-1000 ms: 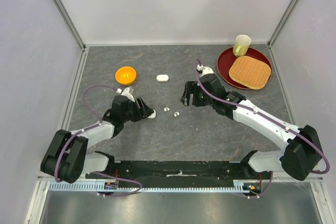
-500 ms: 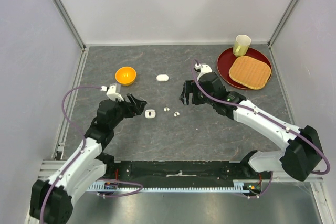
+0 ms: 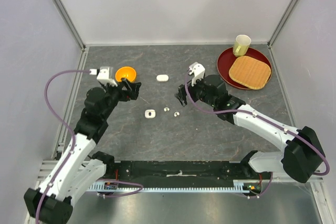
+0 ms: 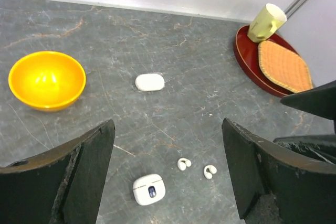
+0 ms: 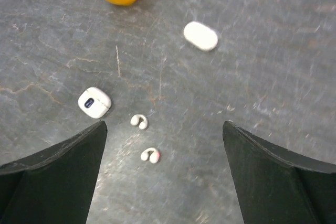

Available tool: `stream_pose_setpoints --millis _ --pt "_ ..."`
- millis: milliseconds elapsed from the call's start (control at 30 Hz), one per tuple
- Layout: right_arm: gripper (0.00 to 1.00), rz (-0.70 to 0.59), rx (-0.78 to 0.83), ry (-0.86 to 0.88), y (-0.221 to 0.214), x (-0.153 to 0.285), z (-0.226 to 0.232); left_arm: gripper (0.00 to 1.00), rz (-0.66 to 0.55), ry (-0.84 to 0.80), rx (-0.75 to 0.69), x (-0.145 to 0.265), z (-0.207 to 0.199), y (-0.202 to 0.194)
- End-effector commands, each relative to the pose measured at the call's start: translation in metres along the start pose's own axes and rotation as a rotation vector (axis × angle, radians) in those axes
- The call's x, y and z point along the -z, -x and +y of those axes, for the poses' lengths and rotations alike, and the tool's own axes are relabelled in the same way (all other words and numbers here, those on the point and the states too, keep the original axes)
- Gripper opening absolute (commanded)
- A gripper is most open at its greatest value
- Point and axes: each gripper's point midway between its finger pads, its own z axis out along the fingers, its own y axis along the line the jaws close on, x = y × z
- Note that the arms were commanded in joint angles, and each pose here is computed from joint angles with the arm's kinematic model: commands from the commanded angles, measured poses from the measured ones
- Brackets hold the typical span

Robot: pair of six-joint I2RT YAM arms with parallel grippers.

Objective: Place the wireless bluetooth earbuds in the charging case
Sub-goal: Pick up the charging case at the center of the board.

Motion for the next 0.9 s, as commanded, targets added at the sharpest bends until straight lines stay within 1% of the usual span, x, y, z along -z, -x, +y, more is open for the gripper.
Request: stream_pose_setpoints --millis 0,33,100,133,167,200,233,300,333,400,433,533,633,667,767,800,867 --pt "0.98 -0.246 0.280 0.014 0.059 0.008 -0.002 0.89 0.081 -0.019 -0.141 -0.018 -0.005 0.011" --pt "0.98 -0.268 0.325 0.007 0.069 0.009 -0.002 0.92 0.068 -0.025 -0.141 -0.020 -0.009 0.019" --pt "0.98 -0.221 0.402 -0.004 0.068 0.005 -0.007 0.95 0.057 -0.033 -0.132 -0.022 -0.009 0.019" --pt "0.98 -0.227 0.457 -0.012 0.082 0.005 -0.008 0.98 0.056 -0.054 -0.131 -0.022 -0.012 0.018" --pt "0.98 -0.139 0.489 0.003 0.063 -0.004 -0.011 0.99 0.050 -0.126 -0.128 -0.021 -0.023 0.018" --pt "0.98 -0.103 0.517 0.015 0.059 -0.008 -0.012 0.99 0.068 -0.148 -0.124 -0.019 -0.022 0.009" --pt "0.98 -0.041 0.540 0.012 0.051 -0.016 -0.017 1.00 0.093 -0.211 -0.121 -0.016 -0.030 0.001" --pt "0.98 0.032 0.530 -0.020 0.040 -0.024 -0.030 1.00 0.119 -0.203 -0.112 -0.016 -0.022 -0.010" --pt "0.97 0.077 0.491 -0.025 0.032 -0.033 -0.036 1.00 0.133 -0.205 -0.105 -0.016 -0.020 -0.015" --pt "0.98 0.125 0.443 -0.032 0.024 -0.041 -0.050 1.00 0.162 -0.214 -0.088 -0.016 -0.013 -0.023" --pt "0.98 0.162 0.424 0.002 0.018 -0.050 -0.050 1.00 0.186 -0.241 -0.077 -0.016 -0.014 -0.028" --pt "0.98 0.191 0.380 0.030 0.012 -0.065 -0.058 1.00 0.218 -0.196 -0.040 -0.018 -0.003 -0.034" --pt "0.98 0.206 0.395 0.049 0.007 -0.078 -0.062 1.00 0.201 -0.176 -0.028 -0.016 -0.002 -0.029" --pt "0.98 0.207 0.401 0.077 0.005 -0.081 -0.059 1.00 0.188 -0.174 -0.005 -0.014 -0.004 -0.025" --pt "0.98 0.215 0.462 0.133 -0.002 -0.091 -0.057 1.00 0.140 -0.191 0.019 -0.008 -0.012 -0.013" --pt "0.98 0.215 0.516 0.160 -0.005 -0.094 -0.057 1.00 0.119 -0.184 0.031 -0.005 -0.012 -0.010" --pt "0.98 0.244 0.575 0.200 -0.019 -0.100 -0.057 1.00 0.078 -0.195 0.038 -0.004 -0.014 -0.006"
